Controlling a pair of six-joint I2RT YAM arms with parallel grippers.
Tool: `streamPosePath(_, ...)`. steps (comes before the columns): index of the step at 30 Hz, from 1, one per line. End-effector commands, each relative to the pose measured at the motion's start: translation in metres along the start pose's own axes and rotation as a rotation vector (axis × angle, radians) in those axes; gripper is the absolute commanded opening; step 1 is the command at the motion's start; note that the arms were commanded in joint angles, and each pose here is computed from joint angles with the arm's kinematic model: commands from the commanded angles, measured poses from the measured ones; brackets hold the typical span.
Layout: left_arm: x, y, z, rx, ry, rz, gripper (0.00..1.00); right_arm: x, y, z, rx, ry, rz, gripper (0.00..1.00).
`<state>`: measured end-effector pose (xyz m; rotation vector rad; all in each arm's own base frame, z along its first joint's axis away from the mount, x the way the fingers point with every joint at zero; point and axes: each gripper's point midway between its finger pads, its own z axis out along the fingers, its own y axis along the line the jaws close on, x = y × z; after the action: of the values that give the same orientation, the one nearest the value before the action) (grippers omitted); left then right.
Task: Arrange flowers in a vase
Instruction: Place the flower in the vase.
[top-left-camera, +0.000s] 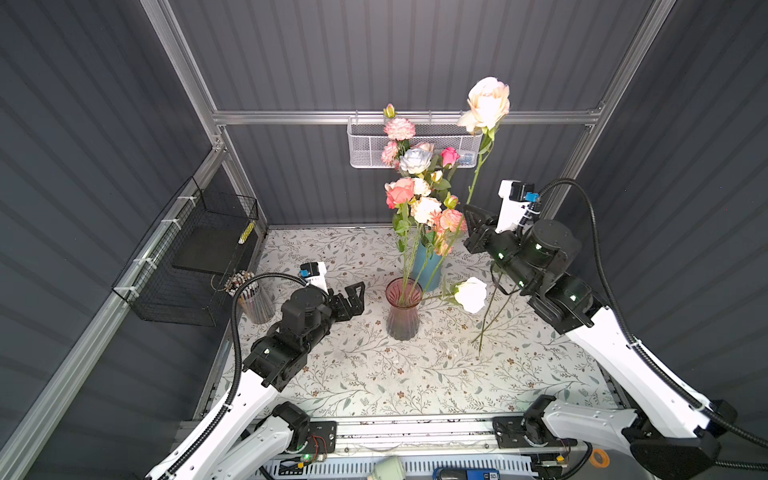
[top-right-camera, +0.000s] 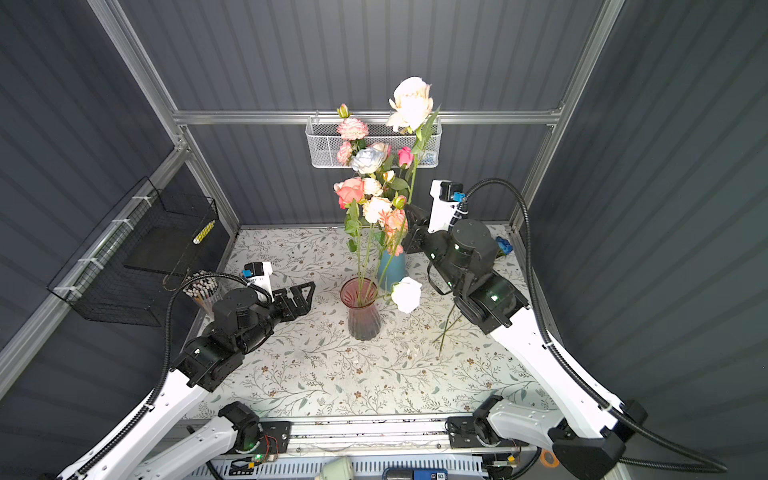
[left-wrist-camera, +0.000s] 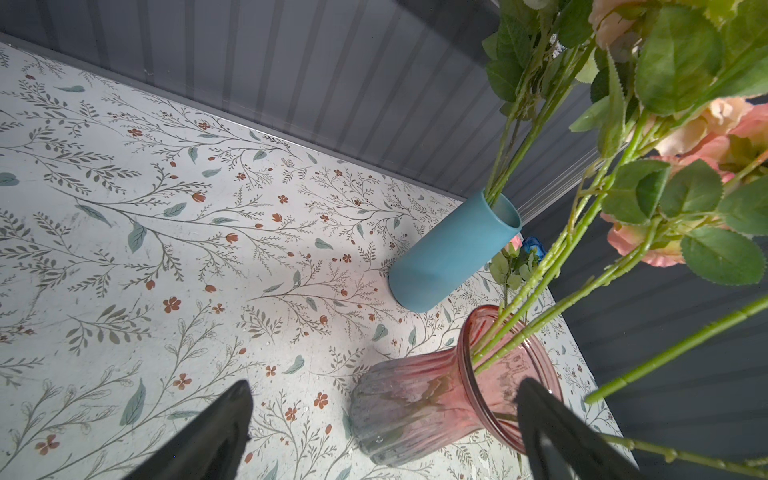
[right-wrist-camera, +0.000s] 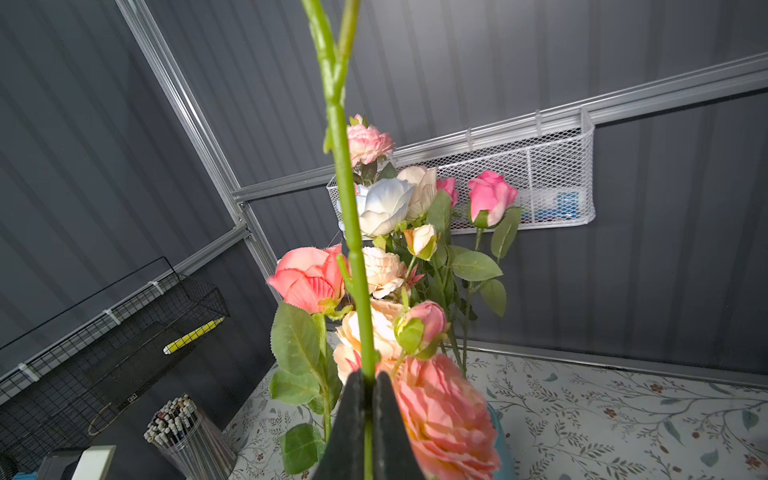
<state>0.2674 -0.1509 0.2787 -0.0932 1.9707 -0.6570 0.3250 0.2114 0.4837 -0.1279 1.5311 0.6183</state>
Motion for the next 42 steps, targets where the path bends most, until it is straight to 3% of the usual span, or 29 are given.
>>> streamPosePath(1, -0.006, -0.002, -0.006, 0.004, -0.016, 0.015, 0.99, -0.02, 0.008, 0.002, -0.019, -0.068, -0.011, 0.0)
streamPosePath(11, -0.002, 0.0, -0.005, 0.004, -0.009, 0.015, 1.0, 0.014, 0.01, 0.025, -0.022, -0.013, -0.048, 0.0)
streamPosePath(26, 0.008, 0.003, 0.004, 0.003, 0.012, 0.006, 0.99, 0.1, 0.039, 0.015, -0.161, 0.126, -0.122, 0.0)
streamPosePath(33, 0.009, 0.002, 0.007, 0.005, 0.02, 0.003, 0.99, 0.116, 0.053, 0.013, -0.223, 0.192, -0.132, 0.17)
streamPosePath(42, 0.01, -0.002, 0.013, 0.017, 0.032, -0.003, 0.99, 0.12, 0.061, 0.006, -0.236, 0.214, -0.131, 0.24)
